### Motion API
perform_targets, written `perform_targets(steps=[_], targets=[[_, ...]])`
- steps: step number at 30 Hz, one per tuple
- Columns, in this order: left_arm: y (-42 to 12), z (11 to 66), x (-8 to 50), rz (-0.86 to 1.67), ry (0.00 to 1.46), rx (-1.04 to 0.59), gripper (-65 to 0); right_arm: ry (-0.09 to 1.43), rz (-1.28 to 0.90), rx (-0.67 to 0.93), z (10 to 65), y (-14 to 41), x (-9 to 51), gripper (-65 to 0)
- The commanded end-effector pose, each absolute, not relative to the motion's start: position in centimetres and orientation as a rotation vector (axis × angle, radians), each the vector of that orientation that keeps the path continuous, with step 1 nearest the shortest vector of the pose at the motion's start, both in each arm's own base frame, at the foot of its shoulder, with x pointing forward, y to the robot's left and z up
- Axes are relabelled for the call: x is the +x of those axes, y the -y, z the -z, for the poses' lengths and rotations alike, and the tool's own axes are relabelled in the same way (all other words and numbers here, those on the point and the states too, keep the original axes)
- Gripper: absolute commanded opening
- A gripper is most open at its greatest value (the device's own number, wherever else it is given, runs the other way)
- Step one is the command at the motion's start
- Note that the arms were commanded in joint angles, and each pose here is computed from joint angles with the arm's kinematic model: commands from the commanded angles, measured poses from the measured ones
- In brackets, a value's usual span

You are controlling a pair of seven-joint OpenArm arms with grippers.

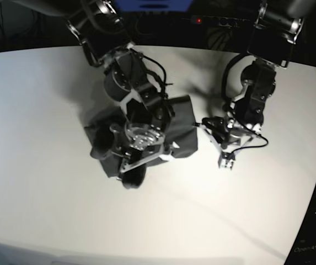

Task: Fold the T-shirt properly
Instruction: 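Press the right gripper down onto the folded grey bundle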

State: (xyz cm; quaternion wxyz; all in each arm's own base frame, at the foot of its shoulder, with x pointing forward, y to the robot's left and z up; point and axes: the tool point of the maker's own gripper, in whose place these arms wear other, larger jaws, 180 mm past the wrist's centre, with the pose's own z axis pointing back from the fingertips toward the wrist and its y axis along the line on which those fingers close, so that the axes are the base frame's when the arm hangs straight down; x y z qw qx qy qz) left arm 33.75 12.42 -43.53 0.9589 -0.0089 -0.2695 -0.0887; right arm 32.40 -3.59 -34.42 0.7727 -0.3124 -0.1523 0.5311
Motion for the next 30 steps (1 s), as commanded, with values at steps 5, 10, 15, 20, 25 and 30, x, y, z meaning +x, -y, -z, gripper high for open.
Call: perform_targets(steps=[5, 10, 15, 20, 25, 30], targets=[[-12.9, 43.3, 33.7, 0.182, 0.534, -0.007, -61.6, 0.411, -1.208, -0.672, 33.0, 0.8, 31.5, -64.6], [-13.4, 43.4, 33.5, 0.185, 0.528, 0.004, -61.6, 0.492, -1.284, -0.651, 32.0, -2.1, 29.9, -64.6], [-14.0, 44.2, 32.4, 0.187, 0.503, 0.014, -61.6, 0.541, -1.379, -0.642, 31.7, -4.9, 28.4, -64.7], [-14.8, 44.9, 31.3, 0.189, 0.478, 0.026, -61.6, 0.499, -1.463, -0.658, 33.3, -6.1, 27.7, -64.7], [-14.5, 43.6, 30.9, 0.211, 0.52, 0.019, -61.6, 0.497, -1.504, -0.625, 34.5, -6.8, 27.5, -64.7], [-14.7, 43.1, 30.3, 0.22, 0.499, 0.025, -61.6, 0.506, -1.524, -0.605, 35.0, -7.2, 27.5, -64.7]])
